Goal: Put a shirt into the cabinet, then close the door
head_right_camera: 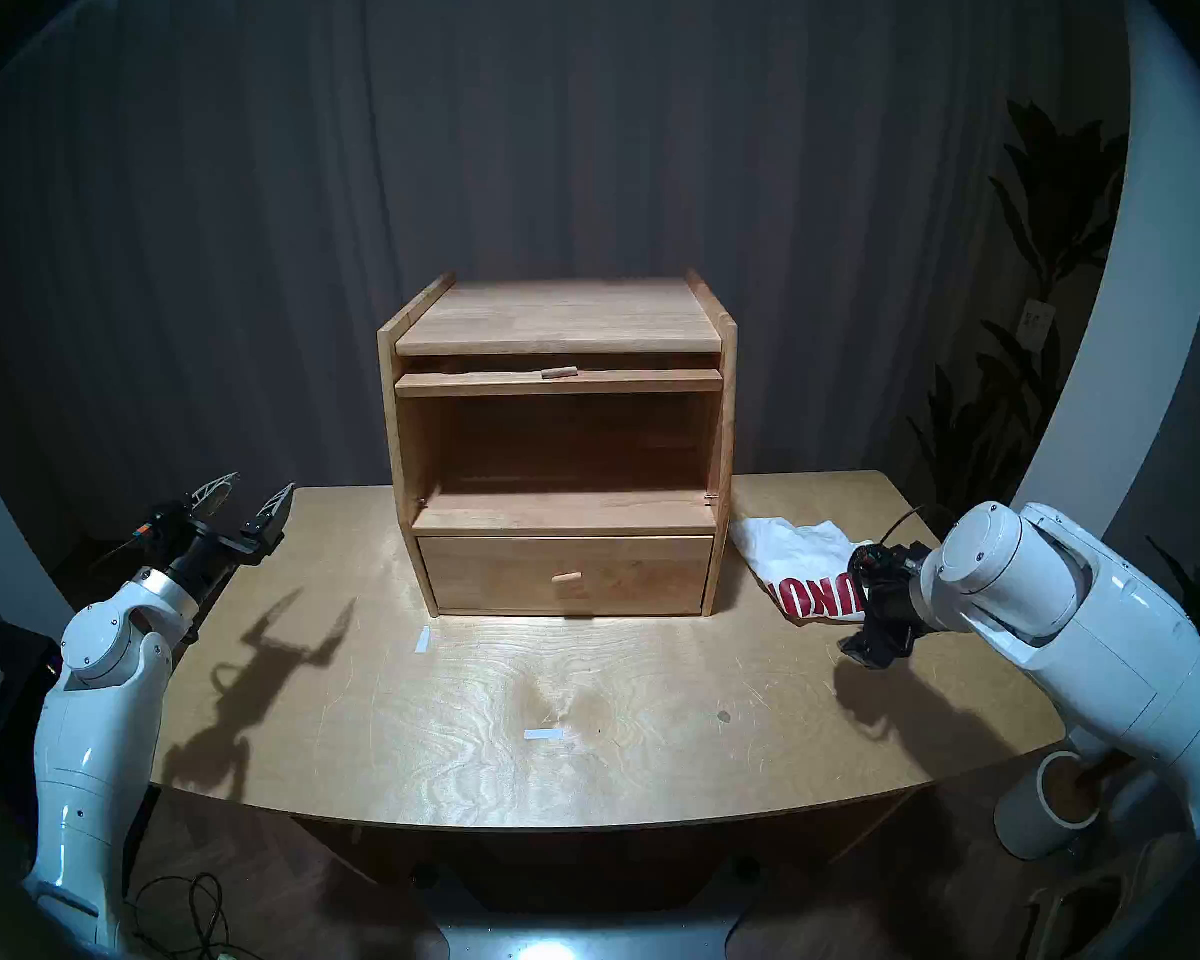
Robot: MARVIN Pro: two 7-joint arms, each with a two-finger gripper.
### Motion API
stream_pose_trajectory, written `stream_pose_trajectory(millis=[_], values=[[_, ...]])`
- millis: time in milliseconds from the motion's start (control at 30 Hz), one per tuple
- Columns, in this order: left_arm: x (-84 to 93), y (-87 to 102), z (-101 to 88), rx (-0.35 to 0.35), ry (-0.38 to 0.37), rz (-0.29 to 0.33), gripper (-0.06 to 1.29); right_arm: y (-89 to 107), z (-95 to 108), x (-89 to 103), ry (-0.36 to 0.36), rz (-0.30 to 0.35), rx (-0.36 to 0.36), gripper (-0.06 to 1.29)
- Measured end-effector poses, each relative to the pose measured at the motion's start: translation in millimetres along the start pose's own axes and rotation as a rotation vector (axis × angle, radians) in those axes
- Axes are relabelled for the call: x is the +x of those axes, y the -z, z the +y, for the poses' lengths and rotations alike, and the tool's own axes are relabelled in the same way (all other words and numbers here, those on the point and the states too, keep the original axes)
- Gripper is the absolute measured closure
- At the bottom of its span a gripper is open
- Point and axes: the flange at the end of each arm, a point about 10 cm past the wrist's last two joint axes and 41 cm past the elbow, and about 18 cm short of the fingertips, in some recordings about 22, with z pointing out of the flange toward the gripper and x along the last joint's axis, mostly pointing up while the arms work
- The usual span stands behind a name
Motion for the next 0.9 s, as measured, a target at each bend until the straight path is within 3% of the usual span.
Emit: stream_pose_trajectory(millis=[167,333,500,667,900], values=[[-0.1,0.0,0.0,0.000,0.000,0.000,-0.02,-25.0,2.0,-33.9,0.105,-0.082,-0.048,0.00],[-0.2,0.0,0.0,0.000,0.001,0.000,-0.02,-38.5,7.7,-45.1,0.196,-0.097,-0.113,0.00],[-0.3,0.1,0.0,-0.001,0.001,0.000,-0.02,-49.3,11.9,-35.9,0.309,-0.055,-0.178,0.00],[-0.3,0.1,0.0,-0.001,0.001,0.000,-0.02,-58.4,6.6,-13.5,0.417,0.018,-0.208,0.00],[-0.2,0.0,0.0,-0.001,0.001,0.000,-0.02,-76.4,11.8,-0.6,0.536,0.063,-0.242,0.00]])
